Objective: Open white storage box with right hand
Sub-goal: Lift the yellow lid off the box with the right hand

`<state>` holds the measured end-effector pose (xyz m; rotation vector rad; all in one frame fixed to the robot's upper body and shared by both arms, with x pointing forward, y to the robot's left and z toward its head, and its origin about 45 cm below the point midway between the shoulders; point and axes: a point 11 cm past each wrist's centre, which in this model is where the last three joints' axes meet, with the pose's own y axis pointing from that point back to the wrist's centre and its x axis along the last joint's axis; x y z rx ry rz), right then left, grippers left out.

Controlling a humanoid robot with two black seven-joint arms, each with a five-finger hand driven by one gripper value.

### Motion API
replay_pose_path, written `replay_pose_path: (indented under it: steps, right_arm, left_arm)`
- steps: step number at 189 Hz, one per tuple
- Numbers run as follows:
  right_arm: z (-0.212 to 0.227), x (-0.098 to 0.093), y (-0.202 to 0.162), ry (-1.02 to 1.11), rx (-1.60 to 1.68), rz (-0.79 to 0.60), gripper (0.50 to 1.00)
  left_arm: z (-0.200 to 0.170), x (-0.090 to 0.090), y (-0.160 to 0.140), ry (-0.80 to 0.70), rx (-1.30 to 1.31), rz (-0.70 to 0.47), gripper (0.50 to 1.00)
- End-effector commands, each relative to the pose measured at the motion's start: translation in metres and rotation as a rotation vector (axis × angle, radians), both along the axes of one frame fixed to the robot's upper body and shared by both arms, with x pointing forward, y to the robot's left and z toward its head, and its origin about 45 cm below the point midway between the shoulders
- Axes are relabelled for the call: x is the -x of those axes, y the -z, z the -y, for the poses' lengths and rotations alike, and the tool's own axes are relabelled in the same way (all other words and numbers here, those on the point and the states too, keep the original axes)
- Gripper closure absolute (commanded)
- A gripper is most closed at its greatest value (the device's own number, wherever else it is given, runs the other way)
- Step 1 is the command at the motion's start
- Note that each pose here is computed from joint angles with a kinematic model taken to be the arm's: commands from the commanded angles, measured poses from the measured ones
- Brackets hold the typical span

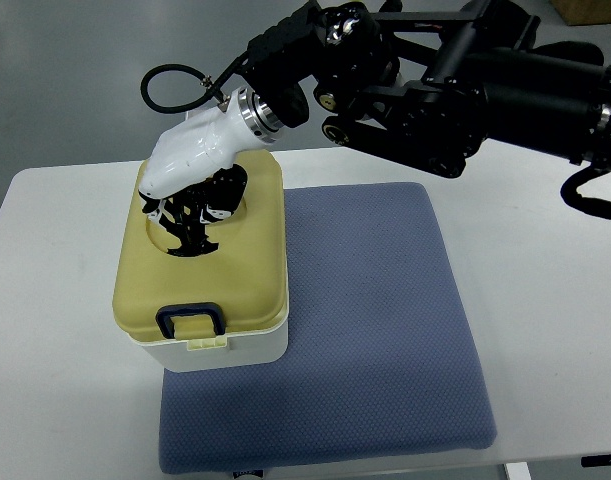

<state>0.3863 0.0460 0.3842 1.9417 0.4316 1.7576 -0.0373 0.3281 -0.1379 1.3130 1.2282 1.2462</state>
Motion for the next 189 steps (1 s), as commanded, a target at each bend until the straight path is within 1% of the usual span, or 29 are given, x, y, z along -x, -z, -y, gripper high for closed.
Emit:
replay_pose_path:
  steps: [1,61,95,124,189]
  right_arm:
    - [-0.004,0.000,-0.015,-0.002,-0.020,0.018,1.000]
    - [-0.001,-0.004,-0.013,0.011,-0.023,0.019,1.000]
    - [0.033,-0.035,-0.020,0.121,-0.043,0.037,1.000]
    - [0.080,-0.062,-0.003,0.248,-0.043,0.012,1.000]
    - [0.160,-0.103,0.031,0.469,-0.058,0.005,1.000]
  left_arm:
    - [0.000,0.000,0.000,0.000,0.000,-0.001,0.500]
    - [0.000,0.000,0.000,0.000,0.000,0.001,0.500]
    - [0.000,0.000,0.000,0.000,0.000,-0.001,0.500]
    - [0.000,0.000,0.000,0.000,0.000,0.001,0.500]
    - [0.000,0.000,0.000,0.000,-0.001,-0.001,0.500]
